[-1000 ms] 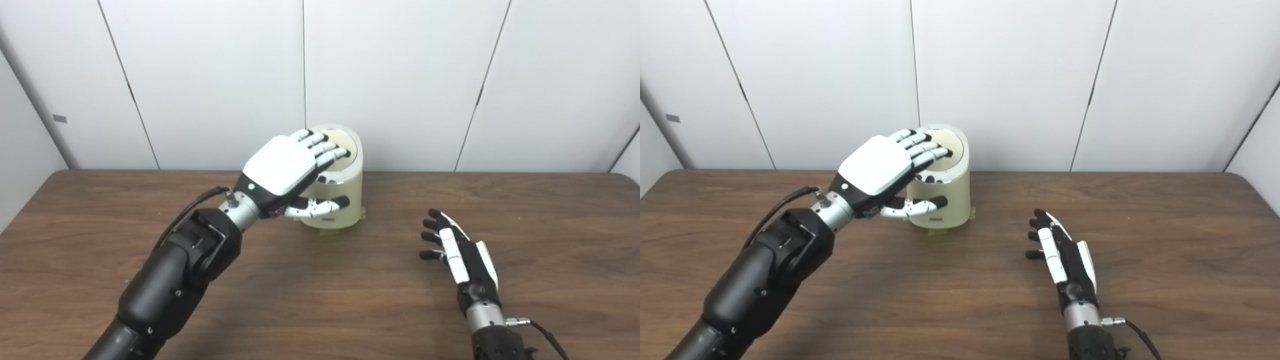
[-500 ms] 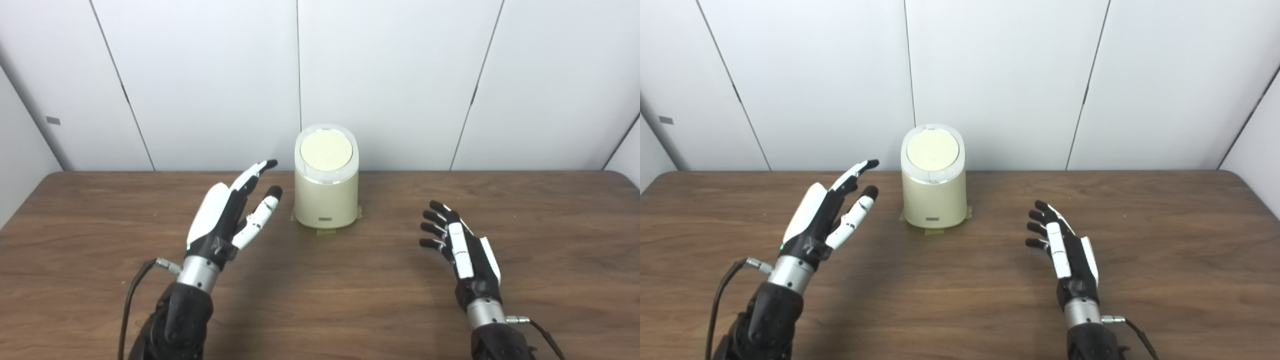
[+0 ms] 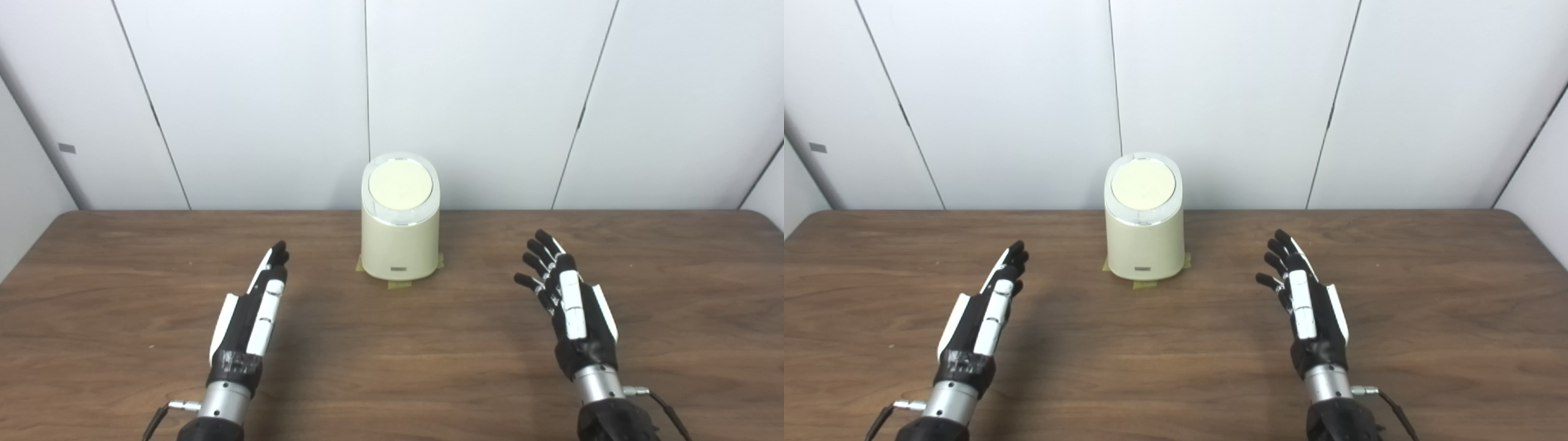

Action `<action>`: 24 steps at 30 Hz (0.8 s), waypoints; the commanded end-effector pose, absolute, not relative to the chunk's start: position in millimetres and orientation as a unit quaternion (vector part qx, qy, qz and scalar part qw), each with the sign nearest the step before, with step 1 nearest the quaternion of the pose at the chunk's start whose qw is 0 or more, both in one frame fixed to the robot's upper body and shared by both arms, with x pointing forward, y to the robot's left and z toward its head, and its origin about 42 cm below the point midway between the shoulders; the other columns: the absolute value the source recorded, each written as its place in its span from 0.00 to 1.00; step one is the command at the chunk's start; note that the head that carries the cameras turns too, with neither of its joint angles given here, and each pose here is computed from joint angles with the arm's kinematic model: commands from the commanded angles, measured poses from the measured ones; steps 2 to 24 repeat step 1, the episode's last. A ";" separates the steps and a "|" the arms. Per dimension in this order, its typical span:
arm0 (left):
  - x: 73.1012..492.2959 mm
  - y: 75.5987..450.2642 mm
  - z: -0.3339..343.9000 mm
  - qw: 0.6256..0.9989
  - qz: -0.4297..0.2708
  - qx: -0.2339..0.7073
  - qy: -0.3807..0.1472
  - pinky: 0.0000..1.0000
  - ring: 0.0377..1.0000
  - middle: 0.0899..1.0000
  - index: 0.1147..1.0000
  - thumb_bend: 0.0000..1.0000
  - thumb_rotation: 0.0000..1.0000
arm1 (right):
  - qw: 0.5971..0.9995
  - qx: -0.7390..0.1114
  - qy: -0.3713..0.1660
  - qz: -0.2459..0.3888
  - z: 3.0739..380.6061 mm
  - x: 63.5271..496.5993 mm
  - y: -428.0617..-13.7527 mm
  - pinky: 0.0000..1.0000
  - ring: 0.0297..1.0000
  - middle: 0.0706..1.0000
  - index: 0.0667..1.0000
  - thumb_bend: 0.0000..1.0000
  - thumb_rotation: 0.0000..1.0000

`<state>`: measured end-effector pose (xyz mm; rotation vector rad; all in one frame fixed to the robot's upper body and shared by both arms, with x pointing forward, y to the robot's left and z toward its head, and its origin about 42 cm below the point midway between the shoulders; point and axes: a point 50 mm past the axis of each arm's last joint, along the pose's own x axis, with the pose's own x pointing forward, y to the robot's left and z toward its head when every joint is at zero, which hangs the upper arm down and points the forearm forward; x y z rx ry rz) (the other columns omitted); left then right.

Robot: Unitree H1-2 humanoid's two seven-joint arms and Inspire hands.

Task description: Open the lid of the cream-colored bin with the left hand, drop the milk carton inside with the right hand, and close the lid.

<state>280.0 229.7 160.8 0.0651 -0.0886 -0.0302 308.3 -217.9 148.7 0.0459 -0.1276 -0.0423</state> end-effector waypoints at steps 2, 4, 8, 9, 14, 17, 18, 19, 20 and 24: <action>285.4 226.6 172.7 0.997 -0.019 -0.007 -0.074 1.00 1.00 0.99 1.00 0.38 1.00 | 0.994 0.022 -0.102 -0.012 165.8 314.0 -216.0 0.85 0.93 0.94 0.92 0.67 0.96; 285.4 226.6 172.7 0.997 -0.019 -0.007 -0.074 1.00 1.00 0.99 1.00 0.38 1.00 | 0.994 0.022 -0.102 -0.012 165.8 314.0 -216.0 0.85 0.93 0.94 0.92 0.67 0.96; 285.4 226.6 172.7 0.997 -0.019 -0.007 -0.074 1.00 1.00 0.99 1.00 0.38 1.00 | 0.994 0.022 -0.102 -0.012 165.8 314.0 -216.0 0.85 0.93 0.94 0.92 0.67 0.96; 285.4 226.6 172.7 0.997 -0.019 -0.007 -0.074 1.00 1.00 0.99 1.00 0.38 1.00 | 0.994 0.022 -0.102 -0.012 165.8 314.0 -216.0 0.85 0.93 0.94 0.92 0.67 0.96; 285.4 226.6 172.7 0.997 -0.019 -0.007 -0.074 1.00 1.00 0.99 1.00 0.38 1.00 | 0.994 0.022 -0.102 -0.012 165.8 314.0 -216.0 0.85 0.93 0.94 0.92 0.67 0.96; 285.4 226.6 172.7 0.997 -0.019 -0.007 -0.074 1.00 1.00 0.99 1.00 0.38 1.00 | 0.994 0.022 -0.102 -0.012 165.8 314.0 -216.0 0.85 0.93 0.94 0.92 0.67 0.96; 285.4 226.6 172.7 0.997 -0.019 -0.007 -0.074 1.00 1.00 0.99 1.00 0.38 1.00 | 0.994 0.022 -0.102 -0.012 165.8 314.0 -216.0 0.85 0.93 0.94 0.92 0.67 0.96; 285.4 226.6 172.7 0.997 -0.019 -0.007 -0.074 1.00 1.00 0.99 1.00 0.38 1.00 | 0.994 0.022 -0.102 -0.012 165.8 314.0 -216.0 0.85 0.93 0.94 0.92 0.67 0.96; 285.4 226.6 172.7 0.997 -0.019 -0.007 -0.074 1.00 1.00 0.99 1.00 0.38 1.00 | 0.994 0.022 -0.102 -0.012 165.8 314.0 -216.0 0.85 0.93 0.94 0.92 0.67 0.96; 285.4 226.6 172.7 0.997 -0.019 -0.007 -0.074 1.00 1.00 0.99 1.00 0.38 1.00 | 0.994 0.022 -0.102 -0.012 165.8 314.0 -216.0 0.85 0.93 0.94 0.92 0.67 0.96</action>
